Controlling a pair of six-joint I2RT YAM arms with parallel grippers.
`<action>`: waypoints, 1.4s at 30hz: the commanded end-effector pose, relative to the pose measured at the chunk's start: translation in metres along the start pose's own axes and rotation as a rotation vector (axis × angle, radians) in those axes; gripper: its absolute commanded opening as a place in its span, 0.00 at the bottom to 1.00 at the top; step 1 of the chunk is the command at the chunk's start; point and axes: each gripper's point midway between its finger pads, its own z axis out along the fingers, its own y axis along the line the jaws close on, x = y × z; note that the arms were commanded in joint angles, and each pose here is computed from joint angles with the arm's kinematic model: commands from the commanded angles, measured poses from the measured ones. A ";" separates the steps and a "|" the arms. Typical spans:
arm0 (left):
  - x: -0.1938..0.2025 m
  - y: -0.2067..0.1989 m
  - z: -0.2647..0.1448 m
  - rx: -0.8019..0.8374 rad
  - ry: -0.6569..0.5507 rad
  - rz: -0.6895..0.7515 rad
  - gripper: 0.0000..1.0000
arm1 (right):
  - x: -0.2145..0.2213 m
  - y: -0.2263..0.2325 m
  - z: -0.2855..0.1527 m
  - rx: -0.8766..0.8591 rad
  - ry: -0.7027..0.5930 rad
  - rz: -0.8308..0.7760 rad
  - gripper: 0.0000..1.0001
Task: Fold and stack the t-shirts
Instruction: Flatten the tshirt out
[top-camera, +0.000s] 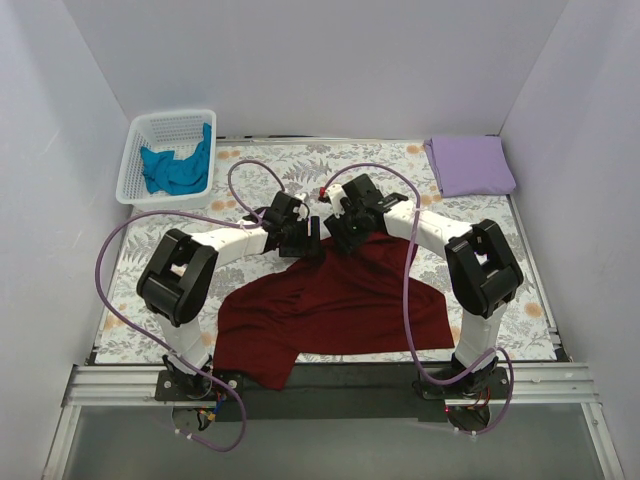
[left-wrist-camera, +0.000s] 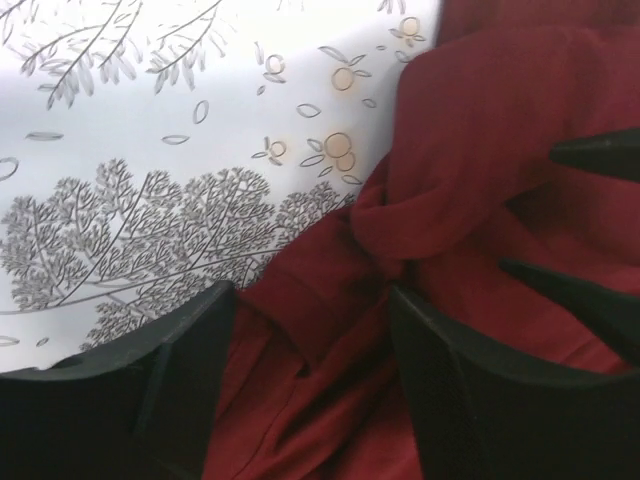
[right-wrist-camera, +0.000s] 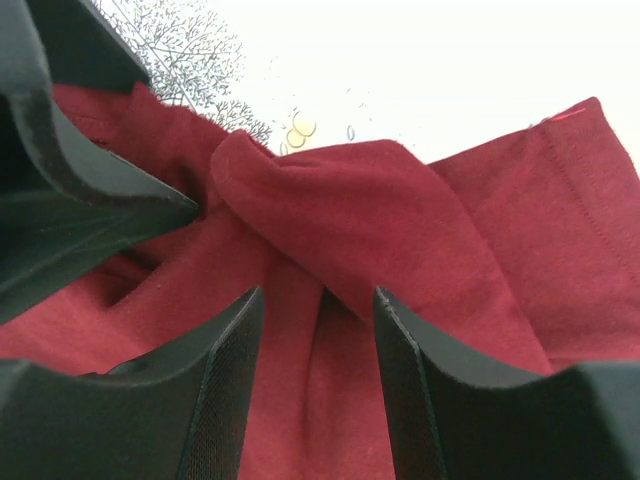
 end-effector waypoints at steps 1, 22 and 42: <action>-0.005 -0.011 0.002 0.023 -0.008 0.020 0.59 | -0.018 -0.005 0.000 -0.001 -0.060 -0.046 0.55; -0.048 0.056 -0.033 -0.342 -0.127 0.080 0.00 | -0.012 -0.060 -0.002 0.229 -0.047 0.001 0.01; -0.108 0.204 -0.098 -0.688 -0.346 -0.378 0.01 | 0.019 -0.203 -0.105 0.610 -0.151 0.532 0.32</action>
